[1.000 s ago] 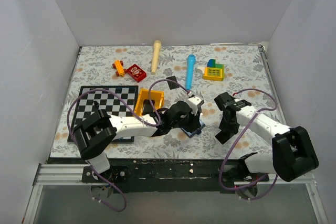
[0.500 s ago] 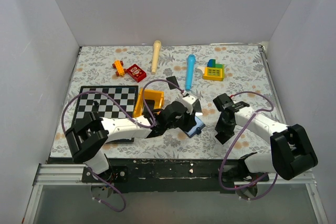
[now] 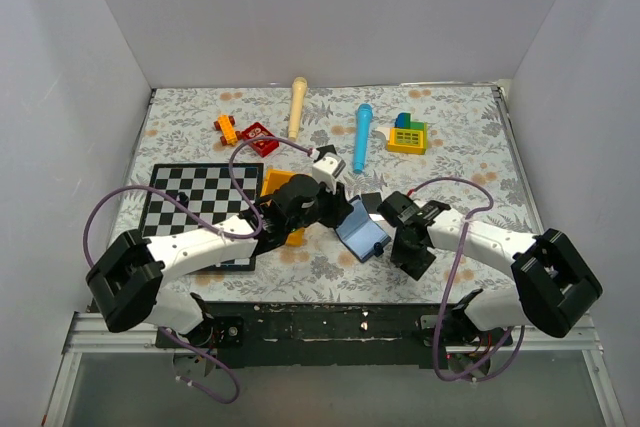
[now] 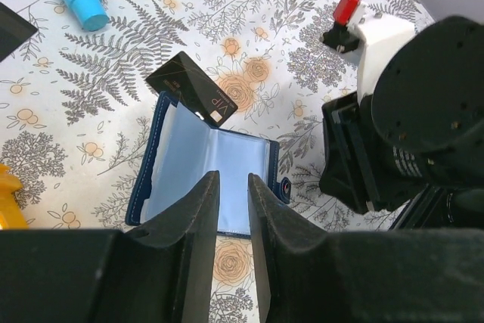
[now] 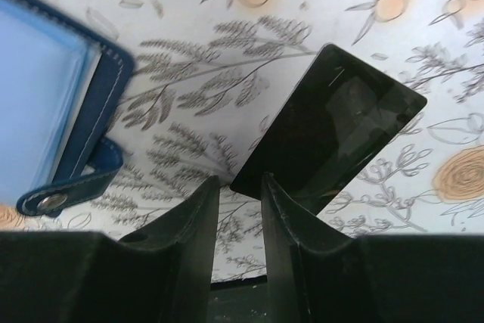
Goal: Put the credit cards into the card holder
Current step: Move the credit card to the corner of the board.
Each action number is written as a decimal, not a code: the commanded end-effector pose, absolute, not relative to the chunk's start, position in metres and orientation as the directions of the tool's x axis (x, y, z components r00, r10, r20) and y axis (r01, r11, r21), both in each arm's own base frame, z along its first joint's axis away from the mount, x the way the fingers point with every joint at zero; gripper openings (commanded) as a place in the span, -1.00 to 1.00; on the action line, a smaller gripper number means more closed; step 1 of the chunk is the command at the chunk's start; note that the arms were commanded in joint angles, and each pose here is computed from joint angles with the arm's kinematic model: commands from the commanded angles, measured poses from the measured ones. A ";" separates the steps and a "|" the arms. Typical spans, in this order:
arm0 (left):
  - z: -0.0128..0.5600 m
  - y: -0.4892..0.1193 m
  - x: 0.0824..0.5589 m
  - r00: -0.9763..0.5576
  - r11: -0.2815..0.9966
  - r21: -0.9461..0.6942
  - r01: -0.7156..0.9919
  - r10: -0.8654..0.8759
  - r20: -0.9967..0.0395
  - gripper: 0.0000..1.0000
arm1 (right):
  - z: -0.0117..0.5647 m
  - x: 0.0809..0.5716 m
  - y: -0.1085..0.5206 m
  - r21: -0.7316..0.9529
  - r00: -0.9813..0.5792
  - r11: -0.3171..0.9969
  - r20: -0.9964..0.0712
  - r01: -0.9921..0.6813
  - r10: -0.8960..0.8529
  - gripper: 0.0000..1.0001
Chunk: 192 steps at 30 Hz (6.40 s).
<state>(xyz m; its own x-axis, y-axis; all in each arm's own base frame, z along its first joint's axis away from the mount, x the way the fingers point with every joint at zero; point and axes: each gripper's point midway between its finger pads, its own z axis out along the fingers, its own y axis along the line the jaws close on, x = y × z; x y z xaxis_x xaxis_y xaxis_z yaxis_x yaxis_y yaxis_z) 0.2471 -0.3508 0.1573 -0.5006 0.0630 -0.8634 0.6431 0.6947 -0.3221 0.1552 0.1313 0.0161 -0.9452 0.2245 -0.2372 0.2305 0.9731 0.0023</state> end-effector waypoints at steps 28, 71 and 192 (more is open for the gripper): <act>0.180 -0.326 0.247 -0.482 0.685 -0.341 0.644 0.017 -0.876 -0.53 | 0.019 0.211 0.099 -0.012 -0.818 0.864 -0.329 0.504 0.472 -0.22; 0.176 -0.354 0.231 -0.496 0.585 -0.370 0.721 0.063 -0.866 -0.42 | 0.116 0.183 0.077 0.139 -0.677 0.850 -0.546 0.508 0.494 -0.28; 0.011 -0.454 0.144 -0.446 0.553 -0.071 0.830 0.582 -0.680 0.12 | 0.256 0.155 0.026 0.467 -0.392 0.817 -0.719 0.339 0.574 -0.21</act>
<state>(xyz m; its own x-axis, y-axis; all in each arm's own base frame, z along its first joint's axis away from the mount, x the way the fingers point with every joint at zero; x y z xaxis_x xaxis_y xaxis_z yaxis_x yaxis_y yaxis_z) 0.1623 -0.4842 0.0228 -0.4061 0.5267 -0.7468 0.8356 0.5449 -0.0700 0.1487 0.0256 0.2540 -0.4143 0.5702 -0.7094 0.3368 0.8202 0.4624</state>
